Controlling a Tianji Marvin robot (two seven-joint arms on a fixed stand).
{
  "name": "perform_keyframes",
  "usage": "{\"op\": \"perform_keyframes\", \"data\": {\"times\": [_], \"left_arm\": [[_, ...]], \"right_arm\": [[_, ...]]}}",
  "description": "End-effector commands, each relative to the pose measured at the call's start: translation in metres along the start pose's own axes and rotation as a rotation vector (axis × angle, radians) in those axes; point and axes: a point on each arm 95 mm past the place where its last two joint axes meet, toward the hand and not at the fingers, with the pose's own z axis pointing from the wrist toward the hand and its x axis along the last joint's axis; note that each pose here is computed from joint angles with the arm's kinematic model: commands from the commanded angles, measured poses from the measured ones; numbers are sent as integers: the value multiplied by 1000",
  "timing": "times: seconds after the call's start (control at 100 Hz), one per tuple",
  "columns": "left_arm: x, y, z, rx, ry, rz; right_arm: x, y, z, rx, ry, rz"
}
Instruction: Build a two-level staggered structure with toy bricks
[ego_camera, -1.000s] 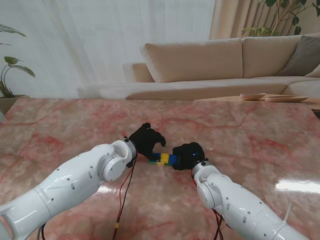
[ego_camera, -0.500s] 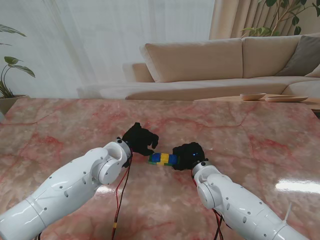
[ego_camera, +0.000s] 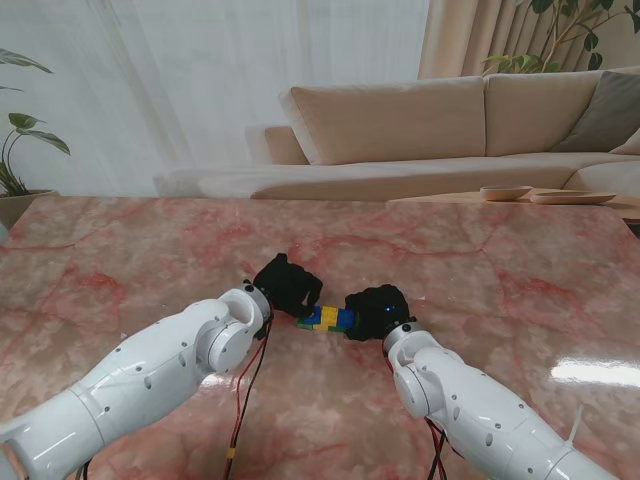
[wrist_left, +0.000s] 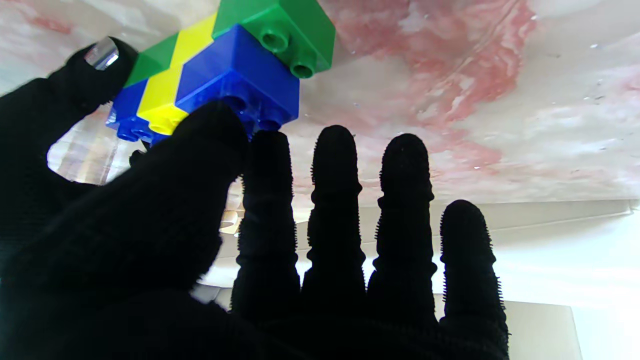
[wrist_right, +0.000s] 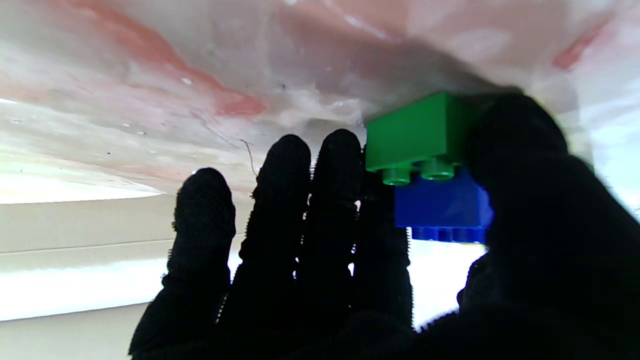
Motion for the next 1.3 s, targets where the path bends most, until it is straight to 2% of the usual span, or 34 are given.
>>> {"op": "perform_keyframes", "data": {"times": [0.0,0.6,1.02,1.29], "left_arm": [[3,-1,3,-3,4,3],[6,12,11,-67,56,78],[-1,28,18,-146,34,80],[-1,39,19,-194,46,85]], "right_arm": [[1,-8,-3,32,-3,4],[1,-8,-3,35,1,3],[1,-8,-4,36,1,2],[0,-7,-4,34,-4,3]]}}
